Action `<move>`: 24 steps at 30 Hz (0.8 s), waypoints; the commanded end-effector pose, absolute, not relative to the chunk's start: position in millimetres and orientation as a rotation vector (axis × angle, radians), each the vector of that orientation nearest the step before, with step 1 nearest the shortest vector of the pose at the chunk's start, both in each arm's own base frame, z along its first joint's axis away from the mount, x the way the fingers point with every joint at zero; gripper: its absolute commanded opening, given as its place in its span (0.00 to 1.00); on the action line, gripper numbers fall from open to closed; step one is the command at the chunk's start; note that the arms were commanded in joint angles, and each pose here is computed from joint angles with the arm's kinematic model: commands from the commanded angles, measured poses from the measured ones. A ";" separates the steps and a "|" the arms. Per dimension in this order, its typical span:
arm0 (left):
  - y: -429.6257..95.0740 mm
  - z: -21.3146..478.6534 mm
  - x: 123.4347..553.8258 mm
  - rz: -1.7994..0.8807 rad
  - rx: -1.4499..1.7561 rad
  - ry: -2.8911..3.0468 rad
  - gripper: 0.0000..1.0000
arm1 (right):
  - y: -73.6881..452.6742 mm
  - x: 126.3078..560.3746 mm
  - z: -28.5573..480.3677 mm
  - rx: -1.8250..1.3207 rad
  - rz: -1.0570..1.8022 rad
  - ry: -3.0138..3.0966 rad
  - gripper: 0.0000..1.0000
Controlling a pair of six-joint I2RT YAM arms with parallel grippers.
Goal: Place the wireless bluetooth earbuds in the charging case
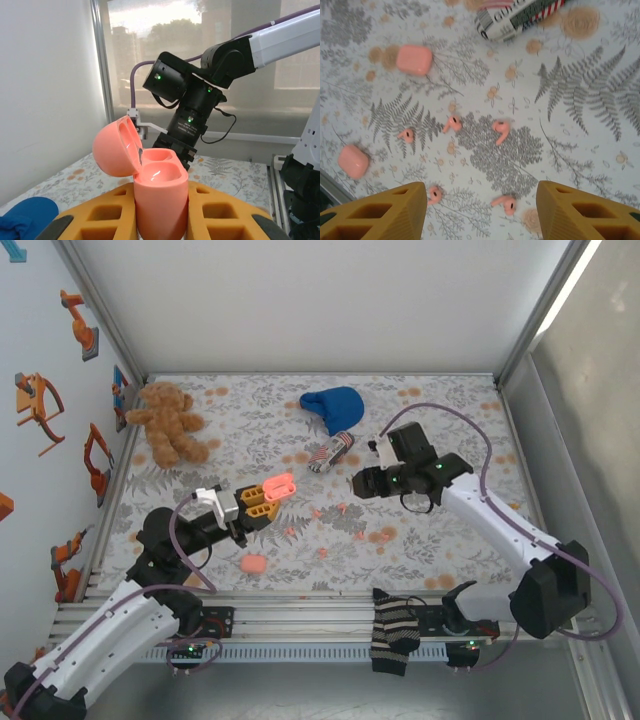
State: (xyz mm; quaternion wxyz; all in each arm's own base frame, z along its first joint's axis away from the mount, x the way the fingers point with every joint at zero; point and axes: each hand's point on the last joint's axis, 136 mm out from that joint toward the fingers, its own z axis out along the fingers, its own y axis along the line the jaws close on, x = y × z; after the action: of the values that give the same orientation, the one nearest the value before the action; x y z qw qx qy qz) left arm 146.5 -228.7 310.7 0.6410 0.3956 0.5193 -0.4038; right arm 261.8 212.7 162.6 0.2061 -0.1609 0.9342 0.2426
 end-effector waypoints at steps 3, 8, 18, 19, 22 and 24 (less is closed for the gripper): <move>-227.9 305.8 146.8 -0.892 0.916 1.192 0.00 | 205.7 240.2 111.2 -0.381 0.686 2.763 0.54; -230.1 308.5 147.9 -0.902 0.915 1.182 0.00 | 207.9 233.4 82.9 -0.371 0.693 2.817 0.52; -235.1 307.2 149.6 -0.918 0.922 1.186 0.00 | 211.1 226.0 49.9 -0.406 0.669 2.899 0.45; -235.1 307.0 150.0 -0.917 0.921 1.188 0.00 | 211.9 225.1 47.7 -0.411 0.673 2.908 0.44; -235.5 306.2 150.0 -0.919 0.923 1.190 0.00 | 215.0 222.5 42.8 -0.424 0.681 2.927 0.42; -235.7 305.5 149.5 -0.919 0.926 1.192 0.00 | 217.3 220.7 39.7 -0.432 0.688 2.938 0.41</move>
State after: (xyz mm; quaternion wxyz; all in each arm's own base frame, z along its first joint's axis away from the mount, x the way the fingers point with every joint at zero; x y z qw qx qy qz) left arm 154.0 -235.5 295.1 0.6214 0.4002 0.5423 -0.3995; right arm 224.9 211.7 43.3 0.0571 -0.1374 0.9646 0.2176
